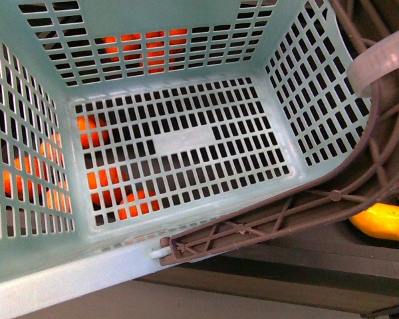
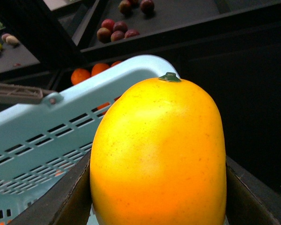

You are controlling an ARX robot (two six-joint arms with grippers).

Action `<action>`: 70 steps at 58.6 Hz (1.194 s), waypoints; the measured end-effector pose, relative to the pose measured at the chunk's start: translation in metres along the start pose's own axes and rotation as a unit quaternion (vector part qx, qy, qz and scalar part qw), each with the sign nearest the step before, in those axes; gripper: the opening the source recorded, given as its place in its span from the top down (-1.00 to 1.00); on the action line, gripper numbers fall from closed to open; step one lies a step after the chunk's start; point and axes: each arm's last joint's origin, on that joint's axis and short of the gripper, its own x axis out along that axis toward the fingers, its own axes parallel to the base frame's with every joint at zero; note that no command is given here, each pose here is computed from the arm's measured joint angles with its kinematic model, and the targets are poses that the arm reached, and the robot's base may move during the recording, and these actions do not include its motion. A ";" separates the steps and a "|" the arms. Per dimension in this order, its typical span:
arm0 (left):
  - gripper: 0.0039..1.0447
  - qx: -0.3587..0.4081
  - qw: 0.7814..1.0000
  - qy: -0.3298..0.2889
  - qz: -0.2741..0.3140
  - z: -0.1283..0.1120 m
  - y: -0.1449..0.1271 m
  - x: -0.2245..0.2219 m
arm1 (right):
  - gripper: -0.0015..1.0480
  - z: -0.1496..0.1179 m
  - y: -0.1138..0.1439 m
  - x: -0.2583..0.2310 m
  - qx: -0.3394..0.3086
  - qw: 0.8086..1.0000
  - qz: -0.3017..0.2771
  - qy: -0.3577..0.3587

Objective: Pick mango and avocado into basket

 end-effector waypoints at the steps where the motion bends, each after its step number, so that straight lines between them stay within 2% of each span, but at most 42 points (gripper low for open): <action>1: 0.85 0.000 1.000 0.000 0.000 0.000 0.000 0.000 | -0.24 -0.002 0.001 0.000 -0.002 1.000 0.002 0.002; 11: 0.85 0.000 1.000 0.000 0.000 0.000 0.000 0.000 | -0.26 -0.014 0.006 0.003 -0.014 1.000 0.007 0.020; 15: 0.85 0.000 1.000 0.000 0.000 0.000 0.000 0.000 | -0.44 -0.016 0.007 0.004 -0.015 1.000 0.010 0.022; 18: 0.85 0.000 1.000 0.000 0.000 0.000 0.000 0.000 | -0.67 -0.017 0.008 0.004 -0.016 1.000 0.012 0.023; 23: 0.85 0.000 1.000 0.000 0.000 0.000 0.000 0.000 | -0.86 -0.017 0.008 0.004 -0.013 1.000 0.014 0.023; 34: 0.85 -0.001 1.000 0.002 0.000 0.000 0.000 0.000 | -0.83 -0.014 -0.001 -0.003 -0.005 1.000 0.008 0.020; 41: 0.85 0.000 1.000 -0.002 0.003 0.000 0.001 0.000 | -0.83 -0.001 -0.020 -0.016 0.006 1.000 -0.027 -0.007; 47: 0.85 0.002 1.000 -0.002 0.003 0.000 0.001 0.000 | -0.83 0.013 -0.046 -0.031 0.010 0.996 -0.083 -0.043; 53: 0.85 0.001 1.000 0.000 0.002 0.000 0.000 0.000 | -0.83 0.017 -0.053 -0.035 0.012 0.993 -0.100 -0.056; 56: 0.85 0.002 1.000 0.001 0.001 -0.001 0.000 0.000 | -0.75 0.015 -0.055 -0.036 -0.007 0.991 -0.108 -0.082; 61: 0.85 0.002 1.000 0.004 -0.001 -0.001 0.000 0.000 | -0.49 0.004 -0.065 -0.042 -0.068 0.982 -0.108 -0.137; 70: 0.85 0.000 1.000 0.000 0.002 0.000 0.001 0.000 | -0.03 -0.012 -0.086 -0.064 -0.121 0.973 -0.116 -0.161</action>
